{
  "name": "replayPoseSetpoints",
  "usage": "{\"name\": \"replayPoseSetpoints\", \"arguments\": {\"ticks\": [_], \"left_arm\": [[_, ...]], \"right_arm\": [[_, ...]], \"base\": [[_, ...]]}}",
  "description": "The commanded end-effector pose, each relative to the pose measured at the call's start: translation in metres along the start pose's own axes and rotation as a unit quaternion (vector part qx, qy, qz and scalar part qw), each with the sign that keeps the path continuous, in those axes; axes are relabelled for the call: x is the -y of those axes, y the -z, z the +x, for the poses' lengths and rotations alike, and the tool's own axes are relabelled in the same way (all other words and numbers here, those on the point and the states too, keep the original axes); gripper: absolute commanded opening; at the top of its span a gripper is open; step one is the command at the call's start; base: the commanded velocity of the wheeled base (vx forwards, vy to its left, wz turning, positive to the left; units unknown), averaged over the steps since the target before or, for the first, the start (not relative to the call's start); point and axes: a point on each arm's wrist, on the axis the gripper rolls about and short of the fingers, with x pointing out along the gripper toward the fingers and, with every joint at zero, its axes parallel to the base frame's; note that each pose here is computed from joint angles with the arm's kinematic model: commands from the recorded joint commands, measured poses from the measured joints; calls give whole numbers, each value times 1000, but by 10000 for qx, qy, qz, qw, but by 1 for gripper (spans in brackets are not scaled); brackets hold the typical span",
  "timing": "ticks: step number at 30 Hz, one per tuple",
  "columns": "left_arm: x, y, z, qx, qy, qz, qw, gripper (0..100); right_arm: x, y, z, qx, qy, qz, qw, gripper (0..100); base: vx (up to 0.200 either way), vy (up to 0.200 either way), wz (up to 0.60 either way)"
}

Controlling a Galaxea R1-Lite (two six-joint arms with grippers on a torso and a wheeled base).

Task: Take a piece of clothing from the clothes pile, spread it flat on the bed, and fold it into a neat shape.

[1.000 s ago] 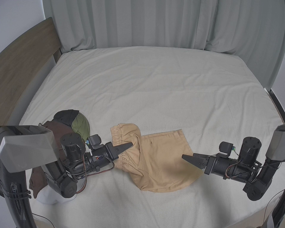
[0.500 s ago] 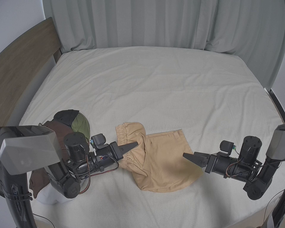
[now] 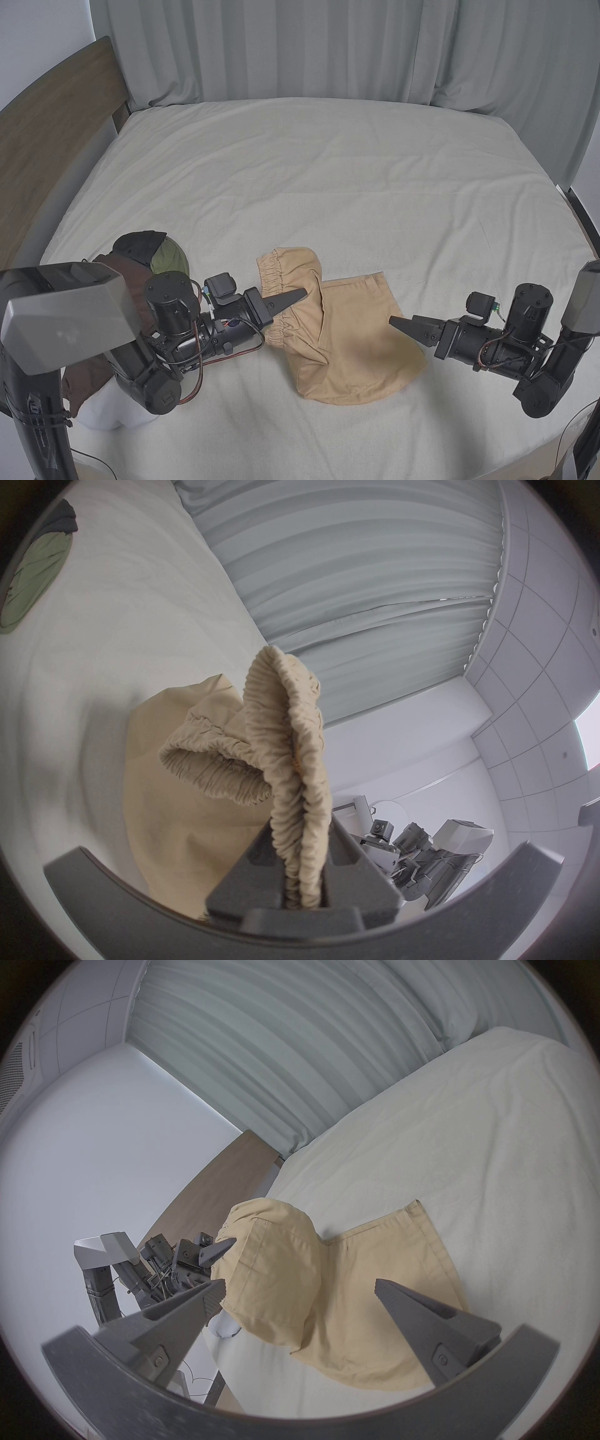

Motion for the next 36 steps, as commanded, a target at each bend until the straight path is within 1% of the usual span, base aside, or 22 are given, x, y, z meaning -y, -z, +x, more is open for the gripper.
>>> {"name": "replayPoseSetpoints", "arguments": {"ticks": [1, 6, 11, 16, 19, 27, 33, 34, 36], "left_arm": [[2, 3, 7, -42, 94, -83, 9999, 0], [0, 9, 17, -123, 154, -250, 9995, 0], [-16, 26, 37, -281, 151, -350, 9989, 0], [-27, 36, 55, -144, 95, -345, 9993, 0], [-31, 41, 62, -173, 106, -333, 9992, 0], [-44, 52, 68, -227, 24, -345, 9991, 0], [-43, 51, 70, -218, 52, -325, 9992, 0], [-43, 51, 70, -218, 52, -325, 9992, 100], [-43, 51, 70, -199, 39, -325, 9993, 100]], "right_arm": [[1, -2, 0, 43, 10, -9, 10000, 100], [1, -4, 3, 85, -14, -24, 10000, 100], [4, -7, 2, 150, 19, -22, 9999, 100], [7, -11, 1, 222, 64, -20, 9997, 100], [7, -11, 2, 232, 67, -7, 9997, 100], [8, -11, 2, 232, 67, -7, 9997, 100], [8, -12, 2, 243, 70, -9, 9997, 100], [8, -12, 3, 249, 66, -13, 9997, 100], [8, -12, 3, 249, 66, -13, 9997, 100]], "base": [[0, 0, 0], [0, 0, 0], [0, 0, 0], [0, 0, 0], [0, 0, 0], [0, 0, 0], [0, 0, 0], [0, 0, 0], [0, 0, 0]]}}
